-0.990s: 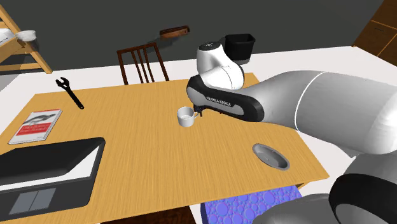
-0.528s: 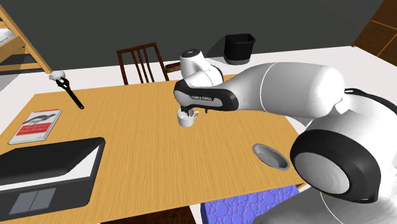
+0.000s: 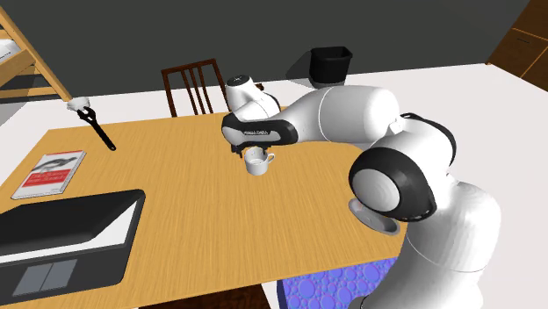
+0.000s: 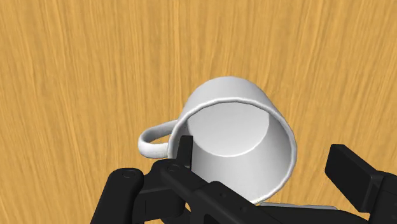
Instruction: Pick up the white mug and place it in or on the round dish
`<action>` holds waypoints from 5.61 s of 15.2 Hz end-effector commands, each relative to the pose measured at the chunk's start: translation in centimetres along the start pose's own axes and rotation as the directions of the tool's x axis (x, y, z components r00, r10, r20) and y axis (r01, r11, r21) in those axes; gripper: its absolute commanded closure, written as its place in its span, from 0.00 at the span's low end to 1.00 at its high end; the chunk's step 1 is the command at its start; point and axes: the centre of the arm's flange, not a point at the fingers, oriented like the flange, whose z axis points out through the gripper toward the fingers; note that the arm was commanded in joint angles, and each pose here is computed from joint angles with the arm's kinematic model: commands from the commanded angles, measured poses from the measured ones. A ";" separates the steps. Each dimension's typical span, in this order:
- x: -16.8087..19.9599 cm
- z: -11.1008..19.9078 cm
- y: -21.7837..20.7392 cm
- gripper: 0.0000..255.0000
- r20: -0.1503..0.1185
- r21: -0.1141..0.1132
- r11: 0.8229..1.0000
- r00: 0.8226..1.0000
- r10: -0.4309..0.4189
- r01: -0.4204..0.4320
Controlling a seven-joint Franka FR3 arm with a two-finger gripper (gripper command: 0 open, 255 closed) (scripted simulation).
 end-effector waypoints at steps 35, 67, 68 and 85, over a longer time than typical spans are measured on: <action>2.5 2.5 -3.3 1.00 0.000 0.005 1.000 1.000 -0.001 0.001; -9.8 -6.4 13.8 1.00 0.000 0.005 1.000 1.000 -0.001 0.001; -10.7 -6.4 14.9 1.00 0.000 0.005 1.000 1.000 -0.001 0.001; -24.4 -6.9 32.6 1.00 0.000 0.005 1.000 1.000 -0.001 0.001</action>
